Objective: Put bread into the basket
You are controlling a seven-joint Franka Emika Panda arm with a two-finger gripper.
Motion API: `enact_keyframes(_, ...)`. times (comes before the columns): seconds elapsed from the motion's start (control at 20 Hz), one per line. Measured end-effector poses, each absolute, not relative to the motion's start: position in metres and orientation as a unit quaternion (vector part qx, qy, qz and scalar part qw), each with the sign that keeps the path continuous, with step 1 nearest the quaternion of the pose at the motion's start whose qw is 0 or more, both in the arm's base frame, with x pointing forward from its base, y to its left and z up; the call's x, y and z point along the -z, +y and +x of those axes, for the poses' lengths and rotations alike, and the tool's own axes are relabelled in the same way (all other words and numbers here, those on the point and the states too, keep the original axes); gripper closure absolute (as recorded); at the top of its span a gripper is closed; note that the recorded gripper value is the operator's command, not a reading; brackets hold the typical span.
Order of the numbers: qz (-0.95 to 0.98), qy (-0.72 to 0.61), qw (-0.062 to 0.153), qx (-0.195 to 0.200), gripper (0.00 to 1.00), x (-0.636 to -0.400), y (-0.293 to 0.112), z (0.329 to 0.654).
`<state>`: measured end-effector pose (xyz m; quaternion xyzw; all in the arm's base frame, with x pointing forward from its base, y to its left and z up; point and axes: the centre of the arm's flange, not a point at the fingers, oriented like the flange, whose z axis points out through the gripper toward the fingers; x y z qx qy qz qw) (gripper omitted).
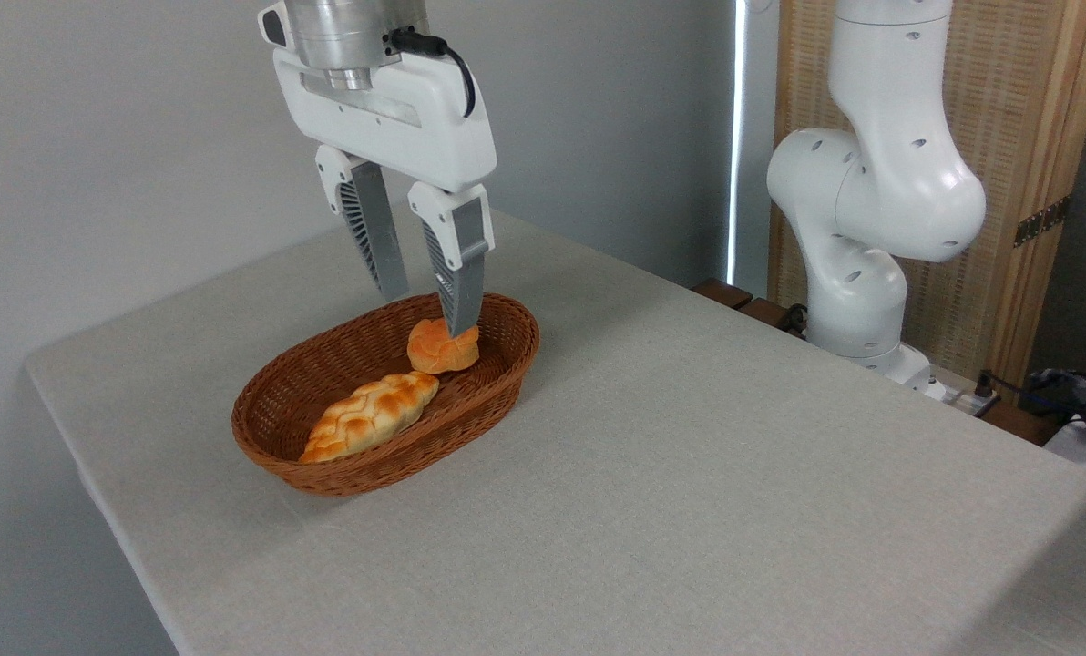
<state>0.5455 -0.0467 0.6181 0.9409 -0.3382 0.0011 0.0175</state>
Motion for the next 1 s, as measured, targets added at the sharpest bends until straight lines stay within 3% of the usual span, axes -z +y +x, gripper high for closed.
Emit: enact_keyframes(1.0,0.938,-0.345,0.011,0.011,0.00,-0.6245,-0.0441,0.5395)
